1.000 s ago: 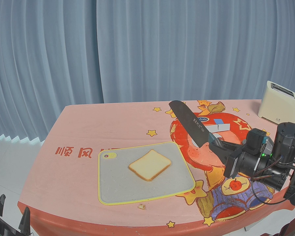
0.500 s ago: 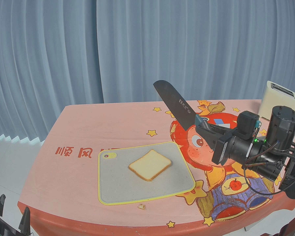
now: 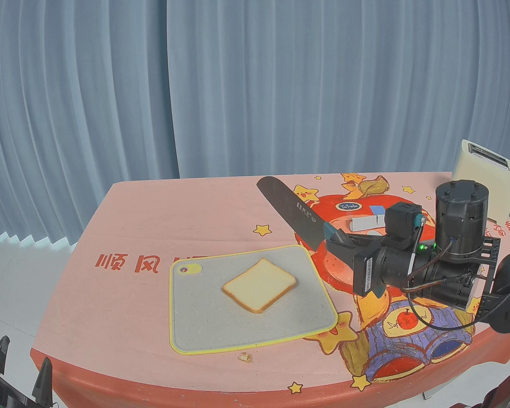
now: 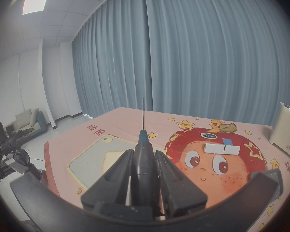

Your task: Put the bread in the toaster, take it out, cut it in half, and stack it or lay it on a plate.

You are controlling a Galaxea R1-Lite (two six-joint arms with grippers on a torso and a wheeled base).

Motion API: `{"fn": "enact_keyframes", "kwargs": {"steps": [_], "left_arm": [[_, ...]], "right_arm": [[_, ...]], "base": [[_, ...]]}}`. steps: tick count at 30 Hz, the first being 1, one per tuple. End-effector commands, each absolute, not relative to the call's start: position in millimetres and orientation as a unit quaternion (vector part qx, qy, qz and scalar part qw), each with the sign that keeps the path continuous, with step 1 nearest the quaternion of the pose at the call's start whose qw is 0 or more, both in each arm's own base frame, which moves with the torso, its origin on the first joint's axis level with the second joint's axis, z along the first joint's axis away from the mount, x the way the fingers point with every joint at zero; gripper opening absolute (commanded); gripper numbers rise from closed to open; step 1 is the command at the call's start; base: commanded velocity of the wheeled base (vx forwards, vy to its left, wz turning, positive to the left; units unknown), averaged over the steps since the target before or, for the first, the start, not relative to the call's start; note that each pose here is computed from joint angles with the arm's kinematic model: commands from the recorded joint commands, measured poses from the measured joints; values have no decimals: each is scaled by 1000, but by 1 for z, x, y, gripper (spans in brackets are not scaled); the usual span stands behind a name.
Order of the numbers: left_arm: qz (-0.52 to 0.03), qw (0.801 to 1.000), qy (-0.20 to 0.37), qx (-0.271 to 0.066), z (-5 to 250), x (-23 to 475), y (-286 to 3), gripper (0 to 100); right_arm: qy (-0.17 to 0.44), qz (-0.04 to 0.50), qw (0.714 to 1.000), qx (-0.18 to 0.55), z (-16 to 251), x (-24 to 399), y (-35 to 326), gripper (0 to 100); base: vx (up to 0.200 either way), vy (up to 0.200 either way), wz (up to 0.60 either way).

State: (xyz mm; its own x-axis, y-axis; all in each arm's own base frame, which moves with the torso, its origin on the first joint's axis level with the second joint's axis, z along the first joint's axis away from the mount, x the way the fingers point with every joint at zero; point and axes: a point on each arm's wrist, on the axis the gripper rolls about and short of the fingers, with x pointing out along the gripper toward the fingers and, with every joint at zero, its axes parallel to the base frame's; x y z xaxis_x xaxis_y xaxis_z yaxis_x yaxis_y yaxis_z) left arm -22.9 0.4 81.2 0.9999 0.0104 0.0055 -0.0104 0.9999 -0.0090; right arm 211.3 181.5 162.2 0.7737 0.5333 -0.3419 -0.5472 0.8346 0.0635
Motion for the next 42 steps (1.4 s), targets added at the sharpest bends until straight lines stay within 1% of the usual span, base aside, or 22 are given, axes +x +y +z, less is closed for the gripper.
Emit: {"fn": "enact_keyframes", "kwargs": {"steps": [1, 6, 13, 14, 24, 37, 38, 42], "left_arm": [[5, 1000, 6, -5, 76, -22, 0, 100], [5, 1000, 6, -5, 76, -22, 0, 100], [5, 1000, 6, -5, 76, -22, 0, 100], [5, 1000, 6, -5, 76, -22, 0, 100], [5, 1000, 6, -5, 76, -22, 0, 100], [10, 1000, 7, -1, 76, -21, 1, 100], [10, 1000, 7, -1, 76, -21, 1, 0], [10, 1000, 7, -4, 76, -21, 1, 0]], "right_arm": [[173, 286, 942, -18, 168, 206, 178, 0], [187, 284, 940, -24, 164, 206, 177, 0], [193, 321, 927, -21, 164, 189, 191, 0], [199, 330, 922, -27, 160, 183, 195, 0], [210, 358, 909, -48, 151, 163, 201, 0], [207, 354, 910, -57, 149, 155, 203, 0], [207, 355, 910, -57, 149, 154, 203, 0], [206, 352, 911, -57, 149, 155, 203, 0]], "base": [[0, 0, 0], [0, 0, 0], [0, 0, 0], [0, 0, 0], [0, 0, 0], [0, 0, 0], [0, 0, 0], [0, 0, 0]]}}
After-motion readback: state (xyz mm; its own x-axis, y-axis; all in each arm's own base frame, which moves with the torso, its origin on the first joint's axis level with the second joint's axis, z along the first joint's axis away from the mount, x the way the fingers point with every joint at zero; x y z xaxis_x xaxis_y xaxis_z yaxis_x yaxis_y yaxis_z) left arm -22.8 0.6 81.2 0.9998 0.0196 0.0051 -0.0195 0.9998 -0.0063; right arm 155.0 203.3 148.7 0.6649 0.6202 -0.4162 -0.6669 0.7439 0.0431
